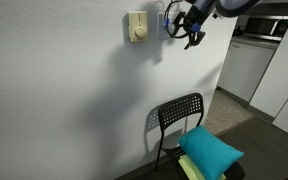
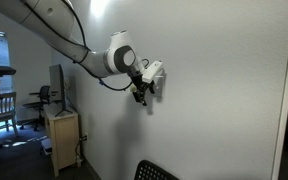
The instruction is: Turn the right light switch on and off, then turn the left switch off
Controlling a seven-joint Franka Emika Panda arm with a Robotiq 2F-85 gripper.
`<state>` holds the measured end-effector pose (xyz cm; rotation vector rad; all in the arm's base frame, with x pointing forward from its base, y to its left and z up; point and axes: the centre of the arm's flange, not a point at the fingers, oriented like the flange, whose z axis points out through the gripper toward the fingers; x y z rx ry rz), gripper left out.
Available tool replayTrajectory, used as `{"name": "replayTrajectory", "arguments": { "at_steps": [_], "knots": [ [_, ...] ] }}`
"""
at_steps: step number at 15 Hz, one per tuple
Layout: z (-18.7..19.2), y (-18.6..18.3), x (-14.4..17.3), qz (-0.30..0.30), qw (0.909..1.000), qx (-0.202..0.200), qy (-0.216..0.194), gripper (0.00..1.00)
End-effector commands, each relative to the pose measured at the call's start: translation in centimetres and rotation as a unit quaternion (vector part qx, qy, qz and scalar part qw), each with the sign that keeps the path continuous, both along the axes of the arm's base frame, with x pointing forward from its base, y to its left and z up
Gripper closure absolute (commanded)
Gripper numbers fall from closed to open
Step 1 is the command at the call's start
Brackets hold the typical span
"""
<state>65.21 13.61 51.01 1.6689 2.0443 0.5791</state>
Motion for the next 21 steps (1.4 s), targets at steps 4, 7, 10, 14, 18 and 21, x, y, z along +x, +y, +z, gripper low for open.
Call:
{"name": "replayTrajectory", "arguments": {
  "at_steps": [4,7,10,14,18,21],
  "knots": [
    [1.0,0.4,3.0,-0.032,0.9992,-0.023,-0.002,0.00],
    [0.5,0.2,3.4,-0.048,0.9986,-0.020,0.007,0.00],
    [0.2,0.2,3.7,-0.064,0.9979,-0.009,-0.006,0.00],
    [1.5,1.2,2.6,-0.087,0.9955,-0.023,-0.030,0.00],
    [2.9,2.3,1.7,-0.103,0.9924,-0.045,-0.049,0.00],
    [5.1,2.7,1.1,-0.110,0.9899,-0.056,-0.069,0.00]
  ]
}}
